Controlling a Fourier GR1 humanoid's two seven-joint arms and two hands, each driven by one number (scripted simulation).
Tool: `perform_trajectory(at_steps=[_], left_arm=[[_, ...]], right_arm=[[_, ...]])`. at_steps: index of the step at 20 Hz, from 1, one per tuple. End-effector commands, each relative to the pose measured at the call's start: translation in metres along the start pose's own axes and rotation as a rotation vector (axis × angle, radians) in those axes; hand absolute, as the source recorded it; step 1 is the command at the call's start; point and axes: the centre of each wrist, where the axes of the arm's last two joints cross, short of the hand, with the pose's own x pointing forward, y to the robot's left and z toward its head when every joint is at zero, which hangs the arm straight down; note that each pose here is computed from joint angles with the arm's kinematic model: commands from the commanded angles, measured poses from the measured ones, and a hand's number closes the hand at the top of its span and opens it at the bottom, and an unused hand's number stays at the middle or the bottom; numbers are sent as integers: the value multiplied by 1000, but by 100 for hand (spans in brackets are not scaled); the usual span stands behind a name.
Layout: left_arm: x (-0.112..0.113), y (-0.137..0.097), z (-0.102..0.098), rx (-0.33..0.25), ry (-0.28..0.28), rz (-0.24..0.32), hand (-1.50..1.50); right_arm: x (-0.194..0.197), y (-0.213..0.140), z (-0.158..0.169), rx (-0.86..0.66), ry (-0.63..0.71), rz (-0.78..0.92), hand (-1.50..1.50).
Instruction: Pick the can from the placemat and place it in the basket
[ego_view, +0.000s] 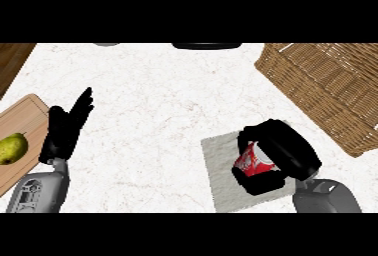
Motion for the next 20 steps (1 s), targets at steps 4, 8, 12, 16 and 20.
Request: perform_trajectory(at_steps=[4, 8, 12, 16, 20], left_arm=[[-7, 2, 5, 3, -11, 14, 0], [-3, 2, 4, 0, 14, -2, 0], [-15, 6, 9, -4, -6, -22, 0], [-5, -13, -2, -12, 14, 10, 0], [14, 0, 5, 8, -19, 0, 0]], right_arm=[[40, -71, 20, -222, -79, -284, 150], [58, -122, 45, -301, -61, -278, 150], [62, -164, 48, -337, -27, -318, 150], [57, -216, 49, -399, 4, -352, 150], [61, -263, 47, -455, 85, -326, 150]])
